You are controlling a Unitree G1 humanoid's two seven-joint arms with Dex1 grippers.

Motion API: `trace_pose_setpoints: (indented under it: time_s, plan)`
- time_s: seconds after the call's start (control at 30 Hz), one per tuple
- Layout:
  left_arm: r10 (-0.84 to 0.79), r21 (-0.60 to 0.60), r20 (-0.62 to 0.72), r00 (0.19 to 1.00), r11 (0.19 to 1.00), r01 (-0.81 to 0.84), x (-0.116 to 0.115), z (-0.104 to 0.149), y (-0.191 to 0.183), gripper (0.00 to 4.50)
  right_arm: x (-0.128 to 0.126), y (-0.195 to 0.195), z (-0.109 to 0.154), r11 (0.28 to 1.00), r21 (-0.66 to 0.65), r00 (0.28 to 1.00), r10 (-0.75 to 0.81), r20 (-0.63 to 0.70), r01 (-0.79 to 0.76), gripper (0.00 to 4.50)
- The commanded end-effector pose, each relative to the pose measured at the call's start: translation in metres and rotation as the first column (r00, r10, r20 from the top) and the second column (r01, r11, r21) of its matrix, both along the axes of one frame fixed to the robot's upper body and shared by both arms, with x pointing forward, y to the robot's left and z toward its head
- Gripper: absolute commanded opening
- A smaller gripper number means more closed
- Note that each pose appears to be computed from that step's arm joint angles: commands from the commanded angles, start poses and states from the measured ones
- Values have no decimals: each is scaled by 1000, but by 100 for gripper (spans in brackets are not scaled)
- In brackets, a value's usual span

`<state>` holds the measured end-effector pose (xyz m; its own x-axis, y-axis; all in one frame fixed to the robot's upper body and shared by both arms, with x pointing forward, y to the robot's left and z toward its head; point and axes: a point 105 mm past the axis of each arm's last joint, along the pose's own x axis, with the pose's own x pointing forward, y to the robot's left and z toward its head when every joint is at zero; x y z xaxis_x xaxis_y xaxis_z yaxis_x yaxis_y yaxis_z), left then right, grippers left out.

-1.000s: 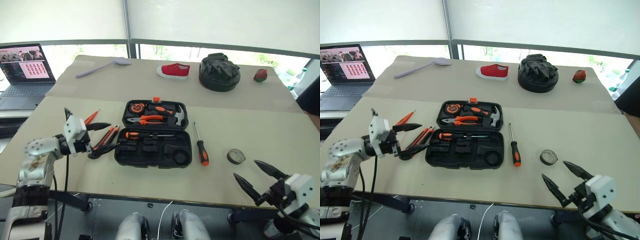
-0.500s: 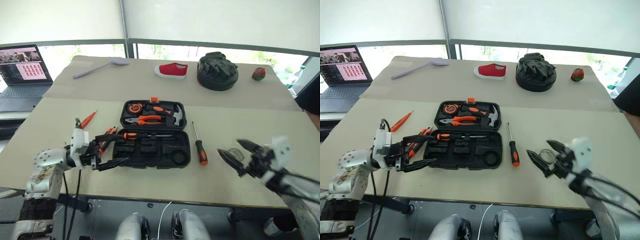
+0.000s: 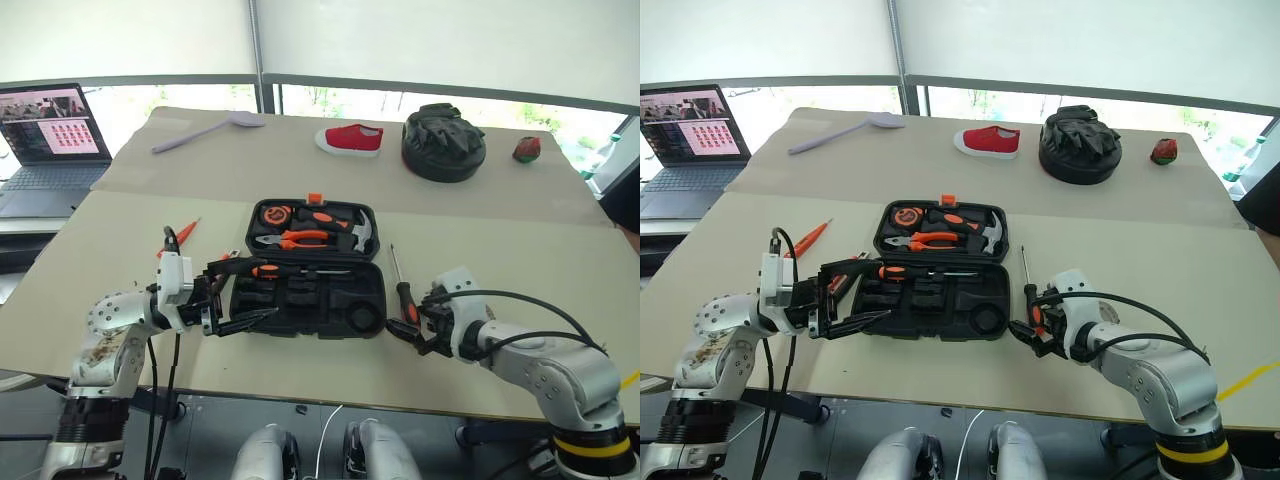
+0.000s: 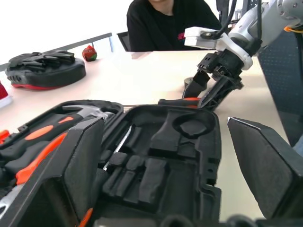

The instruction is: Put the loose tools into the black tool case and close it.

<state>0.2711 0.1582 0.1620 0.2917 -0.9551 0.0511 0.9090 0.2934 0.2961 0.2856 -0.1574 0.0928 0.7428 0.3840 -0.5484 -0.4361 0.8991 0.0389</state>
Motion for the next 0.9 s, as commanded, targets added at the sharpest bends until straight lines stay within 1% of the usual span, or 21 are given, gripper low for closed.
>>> trace_pose_setpoints:
  time_s: [0.03, 0.1, 0.2, 0.23, 0.27, 0.3, 0.37, 0.43, 0.5, 0.53, 0.57, 0.6, 0.67, 0.7, 0.73, 0.77, 0.8, 0.87, 0.9]
  plan:
    - [-28, -13, 40, 999, 999, 29, -6, 12, -3, 450, 8, -13, 6, 995, -43, 995, -88, 49, 90, 285]
    - [-62, -16, 19, 998, 998, 62, -9, 12, -5, 450, 9, -19, 9, 989, -45, 988, -135, 79, 139, 210]
    - [-95, -30, -6, 995, 995, 95, -12, 15, -8, 450, 9, -24, 15, 981, -29, 973, -188, 133, 193, 110]
    - [-105, -32, -10, 994, 994, 105, -13, 15, -9, 450, 11, -28, 21, 973, -19, 958, -221, 182, 228, 102]
    - [-111, -35, -18, 994, 993, 110, -13, 16, -9, 450, 12, -30, 27, 969, -10, 945, -239, 222, 247, 103]
    - [-113, -49, -32, 993, 993, 112, -12, 17, -10, 450, 14, -34, 38, 963, 6, 920, -261, 292, 271, 103]
    - [-105, -65, -55, 993, 993, 101, -10, 18, -10, 450, 16, -35, 57, 967, 38, 885, -244, 397, 250, 103]
    - [-72, -59, -59, 996, 996, 68, -8, 15, -5, 450, 17, -24, 77, 990, 47, 855, -136, 500, 130, 103]
    - [-15, -65, -65, 998, 998, 11, -3, 13, 4, 450, 14, -1, 95, 997, -14, 813, 67, 578, -72, 103]
    - [20, -65, -70, 997, 998, -24, -1, 10, 10, 450, 10, 13, 101, 980, -72, 775, 193, 602, -187, 103]
    - [41, -65, -73, 996, 997, -46, 1, 9, 14, 450, 7, 21, 103, 959, -116, 743, 275, 610, -260, 103]
    - [98, -50, -84, 992, 994, -102, 2, 3, 26, 450, 5, 38, 105, 896, -199, 678, 433, 595, -397, 103]
    - [179, -26, -97, 979, 983, -182, 3, -6, 44, 450, 6, 56, 104, 781, -298, 578, 612, 539, -549, 103]
    - [221, -16, -103, 970, 974, -224, 1, -9, 54, 450, 7, 67, 100, 700, -348, 520, 703, 485, -623, 103]
    - [245, -6, -102, 964, 969, -247, -1, -11, 59, 450, 8, 74, 95, 633, -377, 480, 767, 426, -676, 103]
    - [263, 2, -98, 960, 965, -264, -5, -11, 62, 450, 7, 79, 89, 571, -377, 445, 815, 372, -729, 103]
    - [270, 7, -95, 958, 963, -271, -7, -11, 64, 450, 6, 81, 86, 532, -371, 423, 840, 339, -761, 103]
    - [281, 3, -91, 955, 959, -282, -10, -10, 64, 450, 10, 85, 78, 470, -401, 388, 881, 272, -786, 103]
    - [284, 1, -92, 954, 959, -285, -11, -9, 63, 450, 15, 87, 72, 452, -414, 388, 892, 232, -790, 103]
